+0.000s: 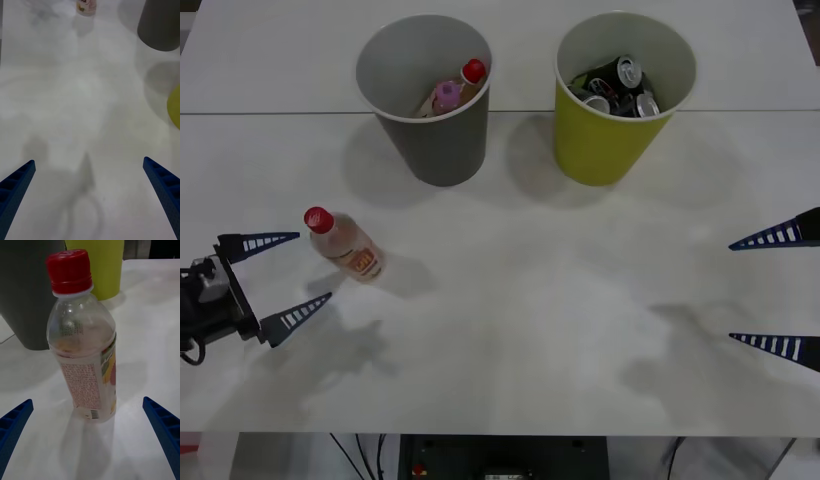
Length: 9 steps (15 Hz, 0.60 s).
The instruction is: Put the can into the green bin and the plastic bottle into the gray bin
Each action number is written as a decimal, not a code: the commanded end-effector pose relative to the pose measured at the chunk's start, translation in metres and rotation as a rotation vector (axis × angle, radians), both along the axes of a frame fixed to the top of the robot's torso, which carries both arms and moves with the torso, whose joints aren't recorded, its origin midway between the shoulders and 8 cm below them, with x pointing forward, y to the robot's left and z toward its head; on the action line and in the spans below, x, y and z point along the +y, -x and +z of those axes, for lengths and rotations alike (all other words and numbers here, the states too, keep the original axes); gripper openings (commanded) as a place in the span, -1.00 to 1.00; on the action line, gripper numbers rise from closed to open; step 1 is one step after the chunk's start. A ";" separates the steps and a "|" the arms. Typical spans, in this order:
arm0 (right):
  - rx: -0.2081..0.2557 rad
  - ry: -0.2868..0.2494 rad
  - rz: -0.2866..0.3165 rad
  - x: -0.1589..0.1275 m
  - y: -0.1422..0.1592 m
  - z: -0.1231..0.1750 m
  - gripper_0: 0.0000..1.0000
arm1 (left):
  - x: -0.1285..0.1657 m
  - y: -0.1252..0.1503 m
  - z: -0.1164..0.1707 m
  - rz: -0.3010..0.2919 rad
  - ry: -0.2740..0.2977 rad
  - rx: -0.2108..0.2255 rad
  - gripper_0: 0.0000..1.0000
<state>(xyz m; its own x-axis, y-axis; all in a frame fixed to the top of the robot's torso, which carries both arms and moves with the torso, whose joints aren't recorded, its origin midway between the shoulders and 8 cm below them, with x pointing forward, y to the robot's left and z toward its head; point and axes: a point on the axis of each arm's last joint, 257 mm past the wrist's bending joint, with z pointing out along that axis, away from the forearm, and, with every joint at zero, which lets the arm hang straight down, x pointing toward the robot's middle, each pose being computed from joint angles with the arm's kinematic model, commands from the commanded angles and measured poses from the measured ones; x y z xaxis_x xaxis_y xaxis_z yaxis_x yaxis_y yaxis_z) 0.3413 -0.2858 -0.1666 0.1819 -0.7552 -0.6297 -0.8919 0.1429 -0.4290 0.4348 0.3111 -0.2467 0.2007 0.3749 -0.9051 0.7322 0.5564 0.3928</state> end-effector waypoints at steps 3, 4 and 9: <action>0.000 0.000 0.000 0.000 0.000 0.000 1.00 | -0.018 -0.012 -0.001 0.012 0.036 -0.015 1.00; 0.000 0.000 0.000 0.000 0.000 0.000 1.00 | -0.021 -0.015 -0.002 0.014 0.038 -0.016 1.00; 0.000 0.000 0.000 0.000 0.000 0.000 1.00 | -0.038 -0.027 -0.002 0.011 0.062 -0.024 1.00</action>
<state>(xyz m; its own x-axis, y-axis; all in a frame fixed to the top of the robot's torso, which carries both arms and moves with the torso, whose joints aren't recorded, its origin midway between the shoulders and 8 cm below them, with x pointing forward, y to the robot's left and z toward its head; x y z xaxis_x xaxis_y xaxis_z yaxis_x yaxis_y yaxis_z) 0.3413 -0.2858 -0.1666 0.1819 -0.7552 -0.6297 -0.8919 0.1429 -0.4290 0.4604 0.2753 -0.2485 0.2185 0.3203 -0.9218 0.7160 0.5891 0.3745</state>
